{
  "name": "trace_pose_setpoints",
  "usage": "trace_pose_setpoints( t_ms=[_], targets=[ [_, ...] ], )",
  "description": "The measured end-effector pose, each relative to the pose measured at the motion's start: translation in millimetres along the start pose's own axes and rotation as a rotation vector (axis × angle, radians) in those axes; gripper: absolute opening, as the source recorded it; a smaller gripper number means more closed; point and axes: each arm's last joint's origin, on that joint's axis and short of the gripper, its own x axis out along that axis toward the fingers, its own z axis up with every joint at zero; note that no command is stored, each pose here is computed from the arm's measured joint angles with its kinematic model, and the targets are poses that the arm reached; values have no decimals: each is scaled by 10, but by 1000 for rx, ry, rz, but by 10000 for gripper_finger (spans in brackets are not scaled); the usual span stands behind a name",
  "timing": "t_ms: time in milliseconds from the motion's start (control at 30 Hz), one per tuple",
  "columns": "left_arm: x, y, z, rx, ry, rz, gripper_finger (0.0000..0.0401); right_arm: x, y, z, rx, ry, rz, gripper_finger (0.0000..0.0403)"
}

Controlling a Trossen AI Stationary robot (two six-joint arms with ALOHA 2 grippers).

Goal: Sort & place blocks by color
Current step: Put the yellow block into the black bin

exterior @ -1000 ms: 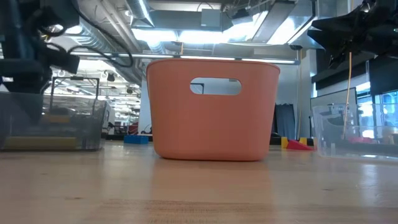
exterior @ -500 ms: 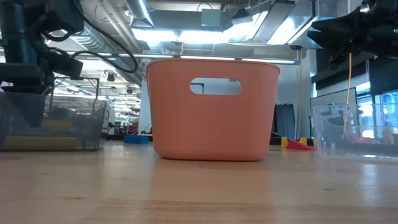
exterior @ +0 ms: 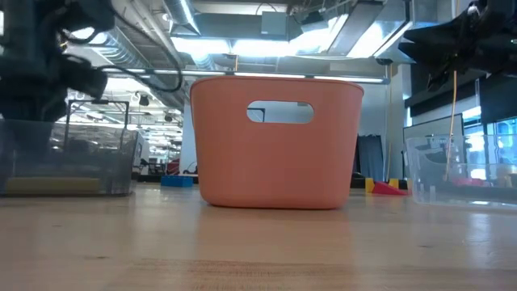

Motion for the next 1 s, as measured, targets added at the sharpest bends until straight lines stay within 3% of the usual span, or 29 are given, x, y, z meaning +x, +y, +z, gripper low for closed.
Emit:
trace_pose_setpoints(
  t_ms=[300, 567, 800, 1000],
  targets=[
    [-246, -107, 132, 100, -173, -138, 217, 0, -2, -8, -50, 8, -2, 124],
    [-460, -236, 394, 280, -630, -160, 217, 0, -1, -8, 0, 8, -2, 124],
    [-645, -287, 618, 420, -948, -158, 217, 0, -2, -9, 2, 9, -2, 124],
    [-569, -210, 694, 442, -1078, -177, 217, 0, -2, -9, 4, 9, -2, 124]
  ],
)
